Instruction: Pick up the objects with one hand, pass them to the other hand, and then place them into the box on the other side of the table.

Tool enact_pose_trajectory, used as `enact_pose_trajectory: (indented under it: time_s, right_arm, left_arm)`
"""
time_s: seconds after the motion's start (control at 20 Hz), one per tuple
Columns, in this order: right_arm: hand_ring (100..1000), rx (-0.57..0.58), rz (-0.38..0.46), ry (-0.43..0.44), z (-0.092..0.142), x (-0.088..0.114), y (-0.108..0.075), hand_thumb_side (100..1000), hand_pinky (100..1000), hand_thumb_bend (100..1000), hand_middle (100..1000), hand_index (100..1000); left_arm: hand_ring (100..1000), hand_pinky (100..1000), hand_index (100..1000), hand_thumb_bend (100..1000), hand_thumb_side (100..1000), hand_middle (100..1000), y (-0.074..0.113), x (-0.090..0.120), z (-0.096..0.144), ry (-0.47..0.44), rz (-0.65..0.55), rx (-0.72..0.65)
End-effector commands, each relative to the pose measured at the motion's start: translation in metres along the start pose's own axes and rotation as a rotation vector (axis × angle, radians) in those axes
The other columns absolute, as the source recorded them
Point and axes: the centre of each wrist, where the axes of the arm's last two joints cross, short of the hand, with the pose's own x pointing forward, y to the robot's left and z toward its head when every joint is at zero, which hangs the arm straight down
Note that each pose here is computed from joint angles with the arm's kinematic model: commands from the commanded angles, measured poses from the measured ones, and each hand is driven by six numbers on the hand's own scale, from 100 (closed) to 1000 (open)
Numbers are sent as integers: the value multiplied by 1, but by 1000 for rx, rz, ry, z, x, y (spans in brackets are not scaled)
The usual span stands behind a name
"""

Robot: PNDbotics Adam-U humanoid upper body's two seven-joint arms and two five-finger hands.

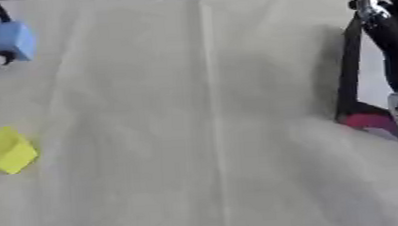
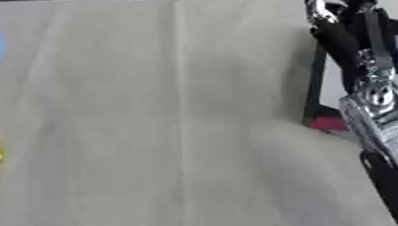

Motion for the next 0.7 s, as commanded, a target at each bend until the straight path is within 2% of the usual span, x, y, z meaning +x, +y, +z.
enact_pose_trajectory:
  time_s: [0.05,0.3,0.35,0.4,0.5,0.7]
  right_arm:
    - [750,18,20,-75,-7,21,-4,415,836,100,749,884]
    - [757,101,34,-148,-16,49,11,362,835,100,758,885]
    - [760,123,42,-160,-18,55,16,331,835,100,761,884]
    - [762,146,58,-173,-20,61,21,324,835,100,763,884]
    - [763,204,114,-198,-23,74,35,293,834,100,766,884]
    - [769,317,282,-248,-26,95,65,231,831,146,774,880]
  left_arm:
    - [505,704,415,244,100,340,22,1,11,-47,5,71]
    - [484,679,415,183,100,337,9,19,15,-118,126,123]
    - [477,670,415,221,100,336,5,24,16,-126,155,143]
    - [475,668,416,151,100,337,1,30,17,-136,182,163]
    - [464,665,417,100,100,336,-10,44,20,-157,251,204]
    - [435,651,420,100,100,340,-27,81,27,-216,403,300]
